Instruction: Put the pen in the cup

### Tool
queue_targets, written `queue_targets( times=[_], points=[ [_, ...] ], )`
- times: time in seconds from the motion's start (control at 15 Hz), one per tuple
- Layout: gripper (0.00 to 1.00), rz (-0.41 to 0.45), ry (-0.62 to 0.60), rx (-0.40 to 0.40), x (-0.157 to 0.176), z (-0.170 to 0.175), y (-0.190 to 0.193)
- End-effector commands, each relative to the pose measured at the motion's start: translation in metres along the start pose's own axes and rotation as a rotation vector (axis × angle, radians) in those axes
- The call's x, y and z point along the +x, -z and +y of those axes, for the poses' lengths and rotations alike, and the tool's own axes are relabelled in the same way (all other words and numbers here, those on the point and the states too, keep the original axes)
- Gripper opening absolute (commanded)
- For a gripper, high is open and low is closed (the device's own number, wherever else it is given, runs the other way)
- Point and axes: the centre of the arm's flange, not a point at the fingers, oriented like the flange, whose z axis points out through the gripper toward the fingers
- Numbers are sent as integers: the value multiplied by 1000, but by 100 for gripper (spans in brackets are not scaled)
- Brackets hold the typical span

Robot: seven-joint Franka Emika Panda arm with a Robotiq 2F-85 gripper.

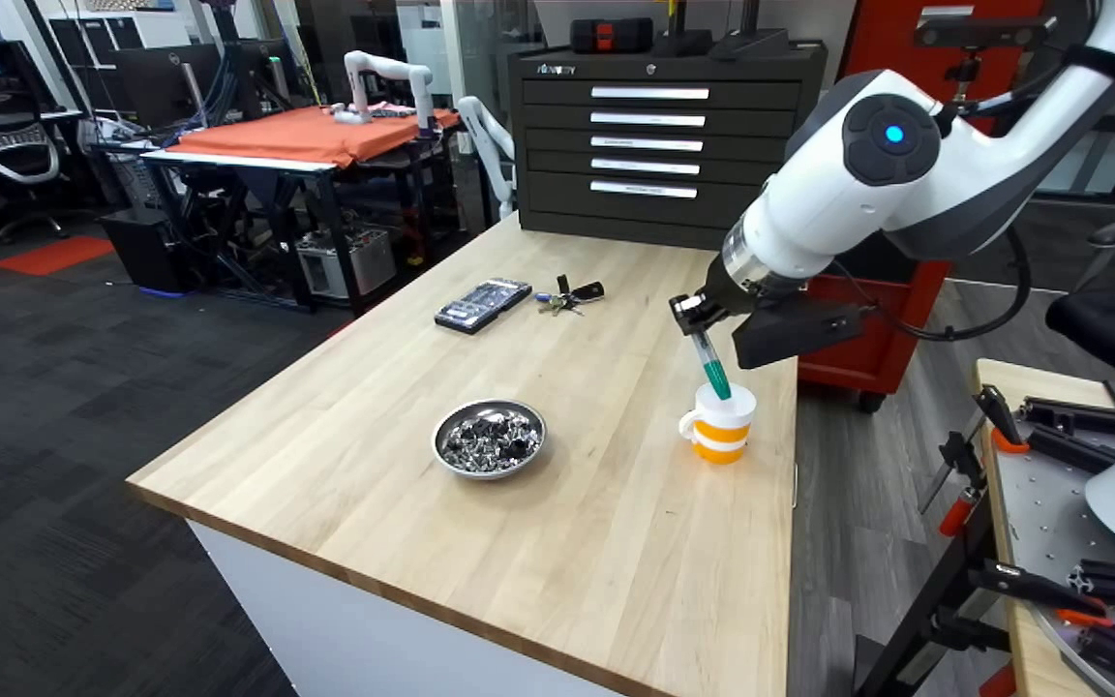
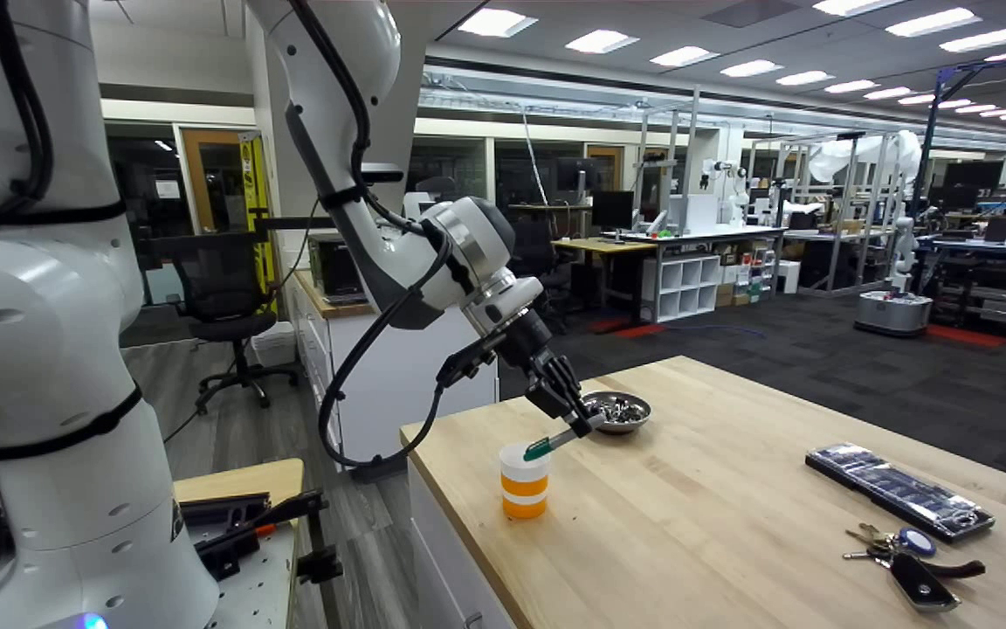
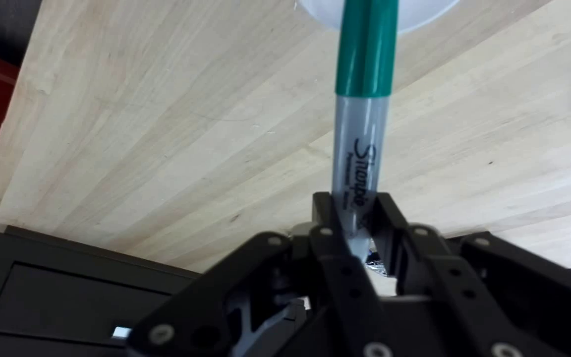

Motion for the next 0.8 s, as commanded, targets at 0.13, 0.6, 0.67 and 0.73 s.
queue_targets(
  times=[0.13,0.6,0.67,0.73],
  points=[
    [47,-11,-21,47,-13,2,-11],
    [86,-31,-22,87,-5,-1,22],
    [92,-62,-20,108,0,-1,26],
    [98,-91,-16,121,6,-2,30]
  ],
)
